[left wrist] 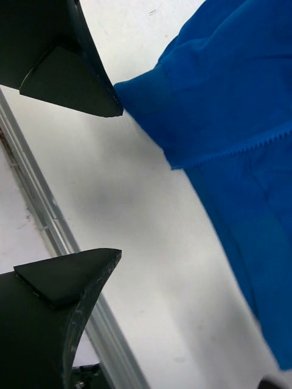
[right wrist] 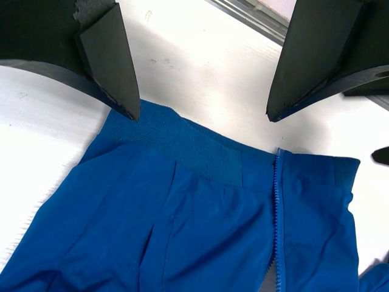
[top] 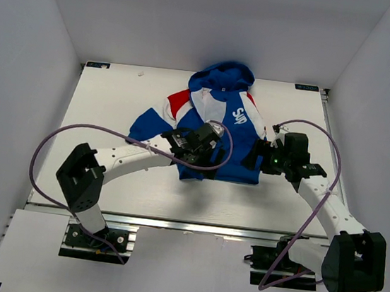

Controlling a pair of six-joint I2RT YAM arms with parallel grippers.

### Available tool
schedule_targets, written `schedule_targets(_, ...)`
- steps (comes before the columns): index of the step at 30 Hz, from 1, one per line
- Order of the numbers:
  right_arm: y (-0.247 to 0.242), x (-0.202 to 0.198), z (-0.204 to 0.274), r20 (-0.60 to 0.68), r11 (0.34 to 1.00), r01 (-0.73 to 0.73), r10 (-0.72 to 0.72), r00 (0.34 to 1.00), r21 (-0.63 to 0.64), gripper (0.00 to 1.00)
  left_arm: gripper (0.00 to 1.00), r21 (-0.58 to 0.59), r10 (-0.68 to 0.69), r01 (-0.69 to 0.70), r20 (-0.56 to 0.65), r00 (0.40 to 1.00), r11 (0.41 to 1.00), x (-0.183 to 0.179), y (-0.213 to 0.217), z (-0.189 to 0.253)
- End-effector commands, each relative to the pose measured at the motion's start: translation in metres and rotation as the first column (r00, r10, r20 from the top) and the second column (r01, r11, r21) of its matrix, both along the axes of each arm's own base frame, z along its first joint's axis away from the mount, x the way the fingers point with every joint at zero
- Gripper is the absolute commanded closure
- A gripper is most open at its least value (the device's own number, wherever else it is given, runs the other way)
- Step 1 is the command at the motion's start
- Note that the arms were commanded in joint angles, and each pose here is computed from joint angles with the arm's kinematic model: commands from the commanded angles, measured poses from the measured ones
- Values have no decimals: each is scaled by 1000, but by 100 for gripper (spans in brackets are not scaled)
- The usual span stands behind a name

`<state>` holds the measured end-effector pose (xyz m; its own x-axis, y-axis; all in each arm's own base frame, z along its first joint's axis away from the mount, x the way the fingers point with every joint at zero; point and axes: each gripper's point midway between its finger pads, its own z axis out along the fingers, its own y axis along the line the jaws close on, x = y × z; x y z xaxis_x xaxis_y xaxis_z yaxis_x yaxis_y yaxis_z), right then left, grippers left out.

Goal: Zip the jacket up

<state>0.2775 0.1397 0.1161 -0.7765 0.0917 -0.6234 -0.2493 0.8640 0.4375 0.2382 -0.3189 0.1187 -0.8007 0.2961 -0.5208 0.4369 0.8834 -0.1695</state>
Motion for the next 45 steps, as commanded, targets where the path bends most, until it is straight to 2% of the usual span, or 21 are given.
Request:
schedule_targets(1,2,3,8,34,1000,1,-2,999,18,11,5,-1,49,-49,-14,999,999,17,-1,-6)
schedule_targets(5,0,2,5,29,1000,6,-7,1000,9,11,10,82,65,-60,-51,997,995,21,5,-31)
schedule_targets(8,0,1,2,22,1000,8,-8,1000,12,11,14,166,127,-122,-20,992,979,31,17,-53)
schedule_targets(15,-1,-2,-3,9,1000,11,-11,1000,7,11,30,187,161,-150,-47,986,971,35,13,-78)
schedule_targets(21,-2,-4,-8,-2,1000,18,-18,1000,2,11,35,265,230,-212,-41,972,941,35,28,-99)
schedule_targets(27,-4,-5,-11,-12,1000,27,-27,1000,-6,11,46,233,213,-190,-75,974,954,33,16,-107)
schedule_targets(28,-5,-5,-13,-15,1000,29,-29,999,-11,11,50,235,212,-189,-75,974,953,33,16,-108)
schedule_targets(30,-5,-5,-13,-14,999,30,-30,999,-12,11,65,240,208,-184,-78,975,953,33,17,-110)
schedule_targets(31,-5,-5,-14,-20,999,31,-31,999,-13,11,80,241,206,-182,-79,975,953,34,17,-110)
schedule_targets(32,-5,-5,-14,-19,999,30,-30,999,-14,11,88,242,203,-179,-78,976,954,34,17,-110)
schedule_targets(35,-5,-6,-17,-27,1000,23,-23,999,-14,11,98,224,183,-162,-77,980,961,33,14,-103)
schedule_targets(38,-2,-9,-19,-37,1000,0,0,999,-10,11,95,189,159,-145,-63,985,971,34,12,-90)
schedule_targets(41,1,-11,-20,-41,1000,-24,24,999,0,11,84,147,104,-91,-82,991,985,31,6,-77)
schedule_targets(45,1,-11,-16,-26,999,-38,38,999,-3,11,34,110,-1,14,-121,993,994,19,0,-55)
